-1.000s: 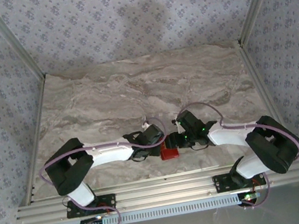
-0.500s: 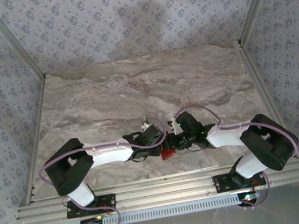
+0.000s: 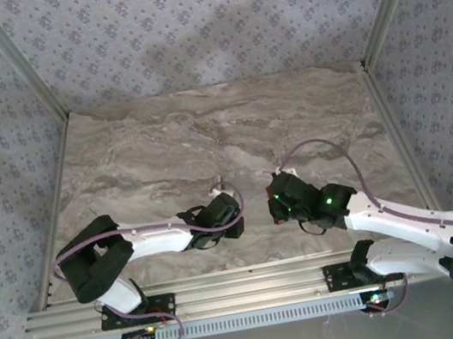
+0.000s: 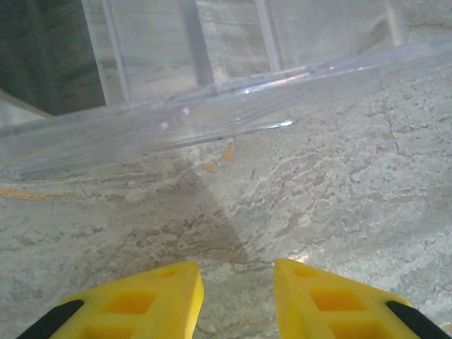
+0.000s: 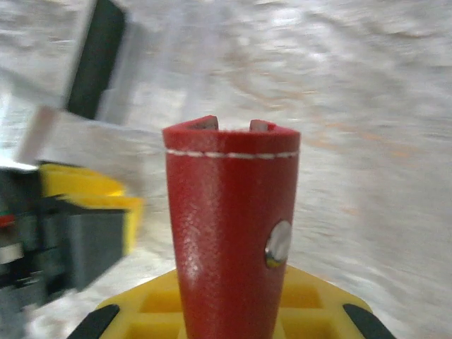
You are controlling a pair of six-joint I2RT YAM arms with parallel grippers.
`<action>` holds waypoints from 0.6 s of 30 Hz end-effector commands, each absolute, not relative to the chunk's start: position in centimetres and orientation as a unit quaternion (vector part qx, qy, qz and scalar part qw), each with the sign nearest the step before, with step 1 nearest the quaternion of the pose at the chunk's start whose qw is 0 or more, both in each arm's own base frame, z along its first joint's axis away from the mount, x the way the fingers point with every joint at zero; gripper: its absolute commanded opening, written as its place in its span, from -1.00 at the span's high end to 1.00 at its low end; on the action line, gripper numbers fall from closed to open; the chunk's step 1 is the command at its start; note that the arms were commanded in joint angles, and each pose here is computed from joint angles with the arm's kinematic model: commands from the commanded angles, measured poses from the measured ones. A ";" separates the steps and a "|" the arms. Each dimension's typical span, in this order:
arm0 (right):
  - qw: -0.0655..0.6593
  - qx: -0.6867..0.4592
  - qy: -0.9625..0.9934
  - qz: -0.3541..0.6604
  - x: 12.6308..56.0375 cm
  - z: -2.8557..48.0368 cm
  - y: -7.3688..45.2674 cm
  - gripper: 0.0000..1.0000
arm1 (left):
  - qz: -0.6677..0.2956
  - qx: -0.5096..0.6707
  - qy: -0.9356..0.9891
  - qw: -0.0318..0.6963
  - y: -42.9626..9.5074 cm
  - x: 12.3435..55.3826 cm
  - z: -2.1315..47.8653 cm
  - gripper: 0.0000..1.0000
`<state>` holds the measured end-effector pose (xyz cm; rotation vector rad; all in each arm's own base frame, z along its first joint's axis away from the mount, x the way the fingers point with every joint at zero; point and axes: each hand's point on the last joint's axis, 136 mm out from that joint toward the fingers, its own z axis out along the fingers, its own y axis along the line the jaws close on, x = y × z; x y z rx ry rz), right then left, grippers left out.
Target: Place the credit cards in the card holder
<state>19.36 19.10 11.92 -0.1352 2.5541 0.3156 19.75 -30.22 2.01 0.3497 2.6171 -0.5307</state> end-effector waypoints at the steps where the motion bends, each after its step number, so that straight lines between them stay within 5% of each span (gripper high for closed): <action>1: 0.290 -0.048 0.951 -0.096 19.0 11.3 12.7 1.00 | -0.130 0.126 0.970 0.161 -26.4 17.5 -1.7 0.29; 8: 0.260 -0.083 0.939 -0.208 18.7 8.8 14.9 0.97 | -0.138 0.111 0.970 0.168 -25.7 17.6 -0.8 0.27; 18: 0.207 -0.172 0.960 -0.082 18.1 4.4 25.1 -0.17 | -0.157 0.073 0.966 0.194 -22.6 18.2 2.1 0.05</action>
